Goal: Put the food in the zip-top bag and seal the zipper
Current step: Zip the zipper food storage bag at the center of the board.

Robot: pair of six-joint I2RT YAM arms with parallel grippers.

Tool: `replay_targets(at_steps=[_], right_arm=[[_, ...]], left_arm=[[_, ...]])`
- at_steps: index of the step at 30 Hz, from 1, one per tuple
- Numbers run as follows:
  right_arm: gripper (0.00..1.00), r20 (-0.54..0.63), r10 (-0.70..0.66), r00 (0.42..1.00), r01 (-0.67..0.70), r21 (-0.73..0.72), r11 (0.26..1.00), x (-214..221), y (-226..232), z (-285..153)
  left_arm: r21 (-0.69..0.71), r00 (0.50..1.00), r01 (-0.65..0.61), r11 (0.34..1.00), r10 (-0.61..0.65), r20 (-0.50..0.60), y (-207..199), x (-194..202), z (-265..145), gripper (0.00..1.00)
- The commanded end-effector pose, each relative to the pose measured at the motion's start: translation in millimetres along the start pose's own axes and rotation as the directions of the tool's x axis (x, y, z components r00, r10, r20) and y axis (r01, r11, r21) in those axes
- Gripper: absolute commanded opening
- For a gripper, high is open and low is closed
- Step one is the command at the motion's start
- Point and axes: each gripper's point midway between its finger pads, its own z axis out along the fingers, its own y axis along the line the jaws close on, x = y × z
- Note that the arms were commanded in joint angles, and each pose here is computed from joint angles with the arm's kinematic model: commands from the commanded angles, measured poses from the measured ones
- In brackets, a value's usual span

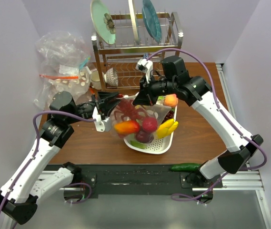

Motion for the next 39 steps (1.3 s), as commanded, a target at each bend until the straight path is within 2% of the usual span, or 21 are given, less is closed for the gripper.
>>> replay_targets(at_steps=[1, 5, 7, 11, 13, 19, 20, 23, 27, 29, 33, 39], right_arm=[[0.00, 0.064, -0.020, 0.998, 0.025, -0.073, 0.997, -24.4, 23.1, -11.0], [0.00, 0.063, -0.019, 0.998, 0.024, -0.074, 0.997, -25.6, 23.3, -11.6], [0.00, 0.057, -0.015, 0.998, 0.019, -0.076, 0.997, -24.7, 24.0, -11.6], [0.00, 0.049, -0.008, 0.999, 0.012, -0.086, 0.996, -26.0, 26.1, -11.9], [0.00, 0.044, -0.007, 0.999, 0.011, -0.088, 0.996, -25.6, 25.4, -11.5], [0.00, 0.075, -0.011, 0.997, 0.024, -0.168, 0.986, -34.6, 45.4, -19.5], [0.00, 0.083, -0.011, 0.996, 0.026, -0.182, 0.983, -37.3, 49.5, -21.8], [0.00, 0.110, 0.005, 0.994, 0.020, -0.228, 0.973, -45.8, 63.1, -29.4], [0.00, 0.170, -0.017, 0.985, 0.055, -0.225, 0.973, -56.3, 70.2, -39.1], [0.00, 0.213, -0.055, 0.976, 0.095, -0.178, 0.979, -59.5, 69.4, -46.9], [0.00, 0.303, -0.172, 0.937, 0.188, -0.024, 0.982, -72.8, 55.6, -58.8], [0.00, 0.322, -0.201, 0.925, 0.179, 0.096, 0.979, -82.4, 31.7, -55.1]], left_arm=[[-0.035, 0.998, -0.060, 0.998, 0.060, 0.006, 18.6, -9.6, -0.3, 0.30], [-0.007, 0.999, -0.038, 0.999, 0.038, 0.002, 15.7, -7.9, 3.0, 0.20], [0.001, 1.000, -0.029, 1.000, 0.029, 0.006, 17.1, -10.3, 3.7, 0.20], [0.048, 1.000, 0.016, 0.999, -0.016, 0.004, 11.7, -9.6, 7.8, 0.29], [0.069, 0.999, 0.040, 0.997, -0.040, 0.009, 14.4, -12.2, 11.0, 0.29], [0.121, 0.987, 0.161, 0.979, -0.161, -0.011, 17.0, -11.3, 20.7, 0.15], [0.122, 0.984, 0.178, 0.976, -0.177, -0.017, 20.3, -12.6, 21.0, 0.02], [0.168, 0.965, 0.261, 0.950, -0.260, -0.031, 13.0, -9.2, 27.8, 0.00], [0.218, 0.924, 0.380, 0.899, -0.377, -0.059, 0.8, -6.2, 33.2, 0.00], [0.216, 0.893, 0.450, 0.866, -0.442, -0.087, 1.1, -2.7, 37.2, 0.00], [0.257, 0.800, 0.599, 0.758, -0.582, -0.147, -7.4, -2.3, 43.9, 0.00], [0.338, 0.692, 0.714, 0.613, -0.690, -0.211, -37.7, -0.6, 48.9, 0.00]])
